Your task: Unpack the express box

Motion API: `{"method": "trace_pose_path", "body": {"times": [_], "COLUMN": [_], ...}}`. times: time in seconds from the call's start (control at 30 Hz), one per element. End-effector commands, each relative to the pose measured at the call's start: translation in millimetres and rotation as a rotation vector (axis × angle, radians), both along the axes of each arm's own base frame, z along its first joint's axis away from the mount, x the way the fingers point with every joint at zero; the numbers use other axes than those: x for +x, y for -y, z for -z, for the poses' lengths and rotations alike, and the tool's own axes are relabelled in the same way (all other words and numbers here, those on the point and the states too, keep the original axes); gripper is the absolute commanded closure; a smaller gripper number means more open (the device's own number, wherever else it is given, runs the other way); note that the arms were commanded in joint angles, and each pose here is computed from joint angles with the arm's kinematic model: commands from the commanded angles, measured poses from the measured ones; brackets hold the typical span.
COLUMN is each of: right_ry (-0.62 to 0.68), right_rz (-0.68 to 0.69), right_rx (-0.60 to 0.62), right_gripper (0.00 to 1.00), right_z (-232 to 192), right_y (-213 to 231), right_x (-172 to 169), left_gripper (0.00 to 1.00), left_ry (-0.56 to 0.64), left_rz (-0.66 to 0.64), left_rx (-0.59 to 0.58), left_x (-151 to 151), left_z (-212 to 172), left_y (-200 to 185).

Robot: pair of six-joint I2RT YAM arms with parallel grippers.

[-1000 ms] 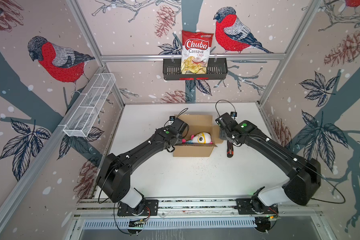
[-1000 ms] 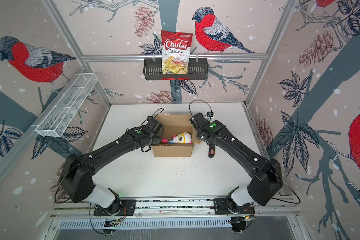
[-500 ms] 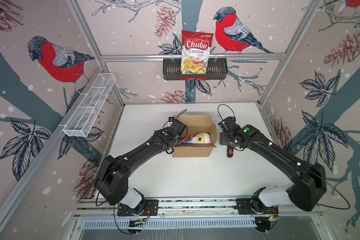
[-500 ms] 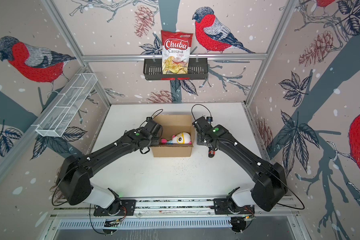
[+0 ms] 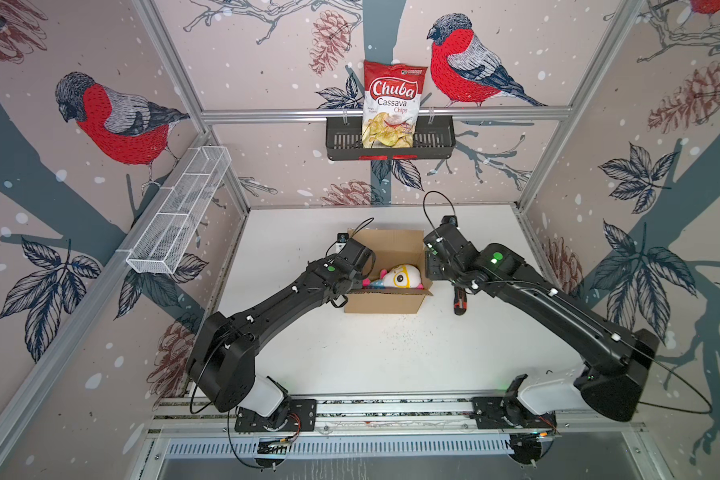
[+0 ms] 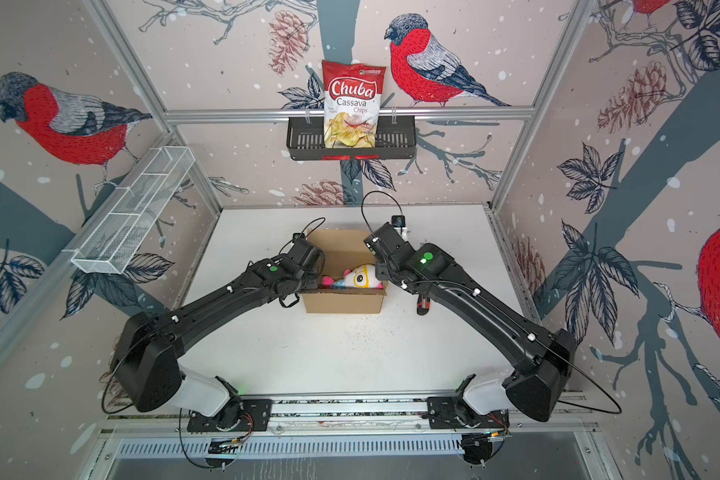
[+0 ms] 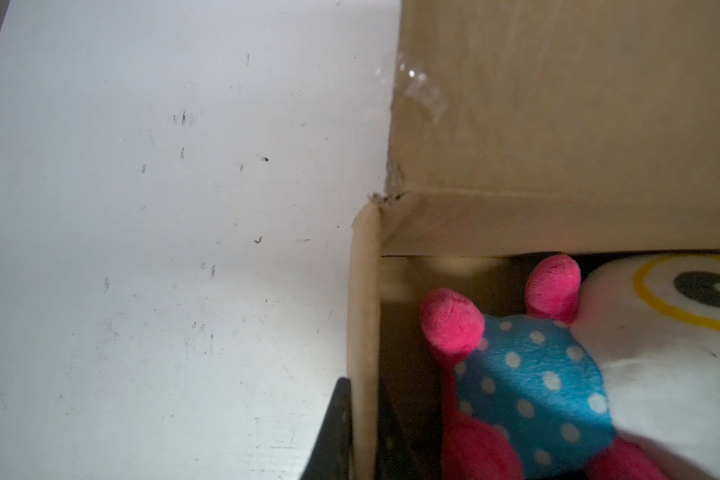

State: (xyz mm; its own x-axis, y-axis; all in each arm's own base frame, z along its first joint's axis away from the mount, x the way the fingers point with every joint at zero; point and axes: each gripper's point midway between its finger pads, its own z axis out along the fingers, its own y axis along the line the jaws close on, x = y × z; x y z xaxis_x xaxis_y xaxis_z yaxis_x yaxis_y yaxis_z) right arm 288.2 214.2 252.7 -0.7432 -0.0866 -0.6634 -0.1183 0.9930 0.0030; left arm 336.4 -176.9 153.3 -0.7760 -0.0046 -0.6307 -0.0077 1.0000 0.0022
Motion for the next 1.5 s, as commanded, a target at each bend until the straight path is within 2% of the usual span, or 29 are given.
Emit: {"method": "trace_pose_path", "body": {"times": [0.0, 0.13, 0.37, 0.5, 0.7, 1.03, 1.23, 1.47], "right_ry": [-0.015, -0.034, 0.037, 0.042, -0.020, -0.100, -0.112, -0.157], "right_rz": [-0.051, -0.078, -0.072, -0.098, -0.108, -0.023, -0.071, -0.053], "right_rx": [0.019, 0.014, -0.070, -0.072, -0.048, -0.072, 0.000, -0.014], "right_gripper": [0.40, 0.44, 0.44, 0.46, 0.52, 0.50, 0.47, 0.47], "right_z": [9, 15, -13, -15, 11, 44, 53, 73], "right_y": [-19, -36, -48, -59, -64, -23, -29, -22], "right_x": [6, 9, 4, 2, 8, 21, 24, 27], "left_gripper": [0.89, 0.89, 0.89, 0.89, 0.89, 0.90, 0.90, 0.91], "left_ry": [0.037, 0.031, 0.032, 0.033, 0.035, 0.038, 0.049, 0.059], "left_rz": [-0.011, -0.009, -0.006, -0.008, -0.011, -0.011, -0.013, -0.019], "left_rx": [-0.010, -0.002, -0.007, -0.007, -0.009, -0.011, -0.022, -0.024], "left_x": [4, 3, 4, 4, 4, 2, 3, 5], "left_z": [-7, -3, -2, -2, -2, -1, -1, 0], "left_y": [-1, -1, 0, 0, -1, -2, -2, -1]}}
